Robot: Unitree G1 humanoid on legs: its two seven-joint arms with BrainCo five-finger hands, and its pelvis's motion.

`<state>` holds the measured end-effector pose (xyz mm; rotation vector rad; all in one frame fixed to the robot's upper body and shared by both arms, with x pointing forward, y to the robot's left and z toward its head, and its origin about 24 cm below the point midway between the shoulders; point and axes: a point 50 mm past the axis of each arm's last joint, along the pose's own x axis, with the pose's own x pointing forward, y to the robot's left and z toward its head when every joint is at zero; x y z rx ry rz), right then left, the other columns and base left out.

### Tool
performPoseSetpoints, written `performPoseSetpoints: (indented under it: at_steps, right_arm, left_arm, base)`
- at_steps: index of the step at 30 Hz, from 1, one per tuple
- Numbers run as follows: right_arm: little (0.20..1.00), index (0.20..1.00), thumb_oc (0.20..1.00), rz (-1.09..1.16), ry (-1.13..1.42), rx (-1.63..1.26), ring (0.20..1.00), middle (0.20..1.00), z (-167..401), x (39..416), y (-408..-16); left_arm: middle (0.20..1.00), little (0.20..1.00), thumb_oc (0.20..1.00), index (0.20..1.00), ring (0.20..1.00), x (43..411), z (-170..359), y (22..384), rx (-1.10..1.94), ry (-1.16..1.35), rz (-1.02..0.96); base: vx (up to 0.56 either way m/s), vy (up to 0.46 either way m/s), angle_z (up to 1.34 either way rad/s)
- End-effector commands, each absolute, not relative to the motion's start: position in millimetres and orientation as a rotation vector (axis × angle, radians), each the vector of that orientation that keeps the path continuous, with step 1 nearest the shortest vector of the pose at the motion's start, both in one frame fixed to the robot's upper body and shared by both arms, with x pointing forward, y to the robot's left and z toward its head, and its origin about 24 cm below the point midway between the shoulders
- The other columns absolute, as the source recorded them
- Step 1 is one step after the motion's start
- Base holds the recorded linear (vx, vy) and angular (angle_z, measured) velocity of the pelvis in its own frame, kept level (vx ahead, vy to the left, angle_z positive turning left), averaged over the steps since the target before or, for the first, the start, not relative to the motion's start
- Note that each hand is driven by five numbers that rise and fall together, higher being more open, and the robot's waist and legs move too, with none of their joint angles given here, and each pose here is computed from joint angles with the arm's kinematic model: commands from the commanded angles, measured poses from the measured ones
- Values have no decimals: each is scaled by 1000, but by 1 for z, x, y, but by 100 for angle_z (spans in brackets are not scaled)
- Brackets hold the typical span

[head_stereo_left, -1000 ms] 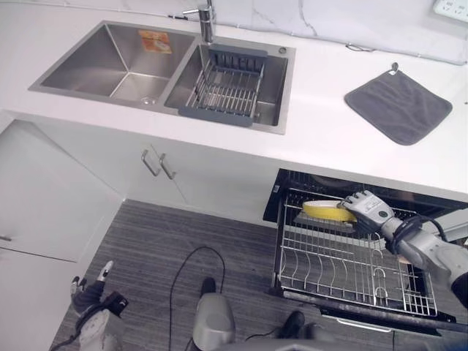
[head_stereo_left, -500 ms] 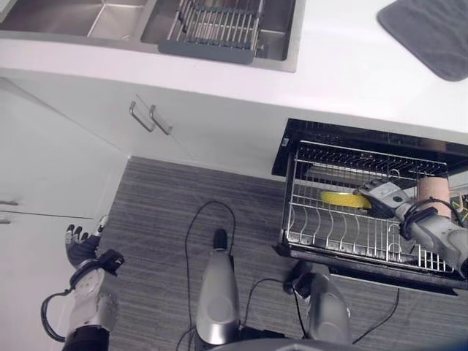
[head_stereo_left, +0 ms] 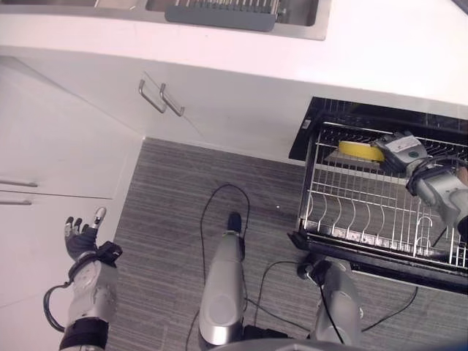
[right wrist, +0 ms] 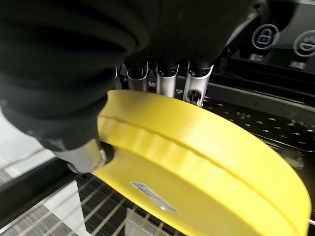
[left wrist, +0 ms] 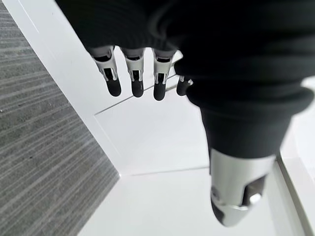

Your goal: Place the dishes in the dishwasher.

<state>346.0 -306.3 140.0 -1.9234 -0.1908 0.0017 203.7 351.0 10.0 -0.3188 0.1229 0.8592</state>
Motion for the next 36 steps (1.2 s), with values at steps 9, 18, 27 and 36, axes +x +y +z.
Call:
performPoseSetpoints:
  at_steps: [9, 18, 27, 36]
  right_arm:
    - [200, 200, 200, -76, -76, -1911, 200, 200, 150, 349, -323]
    - [1000, 1000, 1000, 73, 168, -1694, 1000, 1000, 108, 354, -309]
    - [1000, 1000, 1000, 0, 65, -1459, 1000, 1000, 95, 343, -301]
    - [1000, 1000, 1000, -356, -206, -744, 1000, 1000, 127, 322, -304]
  left_arm:
    - [1000, 1000, 1000, 1000, 1000, 198, 29, 361, -259, -2, 742]
    - [1000, 1000, 1000, 1000, 1000, 210, 24, 349, -277, -3, 708]
    - [1000, 1000, 1000, 1000, 1000, 213, 29, 341, -278, -24, 726]
    - [1000, 1000, 1000, 1000, 1000, 196, 17, 332, -324, -17, 797]
  base:
    - [-23, 5, 3]
    - [-18, 20, 0]
    - [-4, 42, -3]
    - [10, 56, -5]
